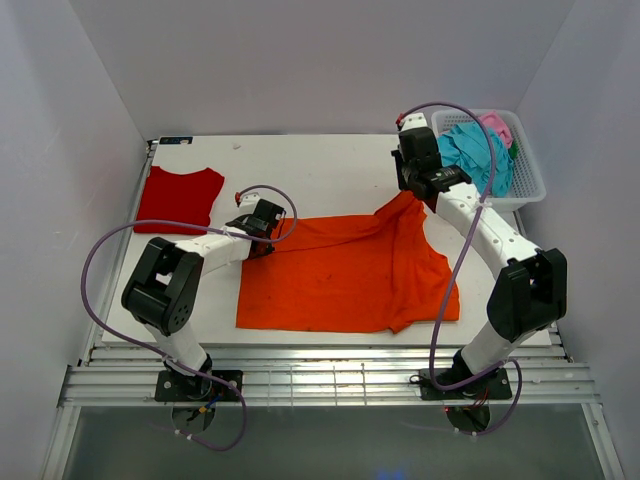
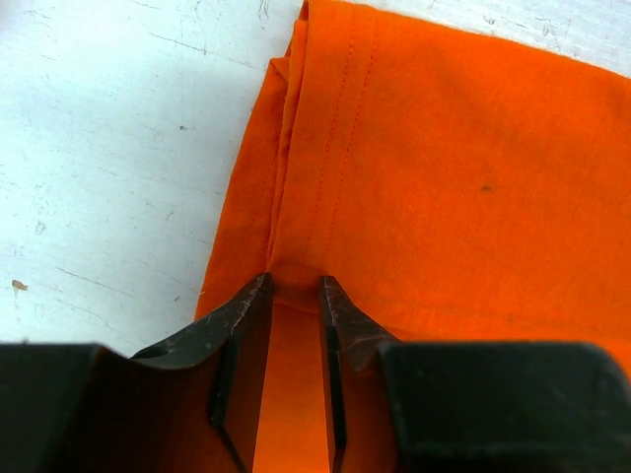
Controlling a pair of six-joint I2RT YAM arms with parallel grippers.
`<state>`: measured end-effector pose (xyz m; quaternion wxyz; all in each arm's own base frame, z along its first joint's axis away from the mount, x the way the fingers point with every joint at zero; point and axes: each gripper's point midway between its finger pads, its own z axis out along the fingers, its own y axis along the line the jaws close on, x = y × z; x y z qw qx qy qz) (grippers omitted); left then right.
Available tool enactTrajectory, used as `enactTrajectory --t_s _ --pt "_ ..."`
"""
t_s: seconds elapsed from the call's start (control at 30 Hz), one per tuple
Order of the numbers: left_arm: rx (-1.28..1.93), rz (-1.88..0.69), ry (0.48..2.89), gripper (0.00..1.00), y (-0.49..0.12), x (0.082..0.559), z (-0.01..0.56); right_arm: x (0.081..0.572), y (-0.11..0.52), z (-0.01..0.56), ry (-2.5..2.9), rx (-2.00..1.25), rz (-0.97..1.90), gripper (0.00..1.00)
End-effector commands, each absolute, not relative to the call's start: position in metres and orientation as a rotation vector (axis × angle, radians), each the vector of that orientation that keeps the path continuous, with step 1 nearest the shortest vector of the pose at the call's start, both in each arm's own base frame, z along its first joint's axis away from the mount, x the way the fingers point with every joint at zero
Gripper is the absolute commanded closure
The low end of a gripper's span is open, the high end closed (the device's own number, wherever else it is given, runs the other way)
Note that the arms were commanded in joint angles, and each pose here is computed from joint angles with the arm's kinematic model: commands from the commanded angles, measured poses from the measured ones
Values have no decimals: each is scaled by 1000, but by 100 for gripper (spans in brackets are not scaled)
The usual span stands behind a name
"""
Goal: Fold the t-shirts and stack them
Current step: Flatten out the tshirt
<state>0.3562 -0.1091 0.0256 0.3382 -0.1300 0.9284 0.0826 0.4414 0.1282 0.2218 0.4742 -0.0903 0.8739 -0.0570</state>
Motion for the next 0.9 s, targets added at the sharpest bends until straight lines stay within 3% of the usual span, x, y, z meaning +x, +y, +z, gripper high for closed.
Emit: enactTrajectory --t_s 0.0,0.27,0.7,0.83,0.87 --pt "-349 219 2365 64 -108 368 40 441 124 229 2110 -198 -148 92" --pt "-348 236 2388 66 -106 363 30 438 120 237 2095 -185 -154 92" --pt "-354 238 2381 61 -103 359 33 437 120 236 2100 -182 -151 92" --pt "-356 246 2397 64 -102 358 26 436 119 235 2102 -182 -154 92" --pt "-354 249 2403 70 -103 358 24 435 119 234 2104 -182 -154 92"
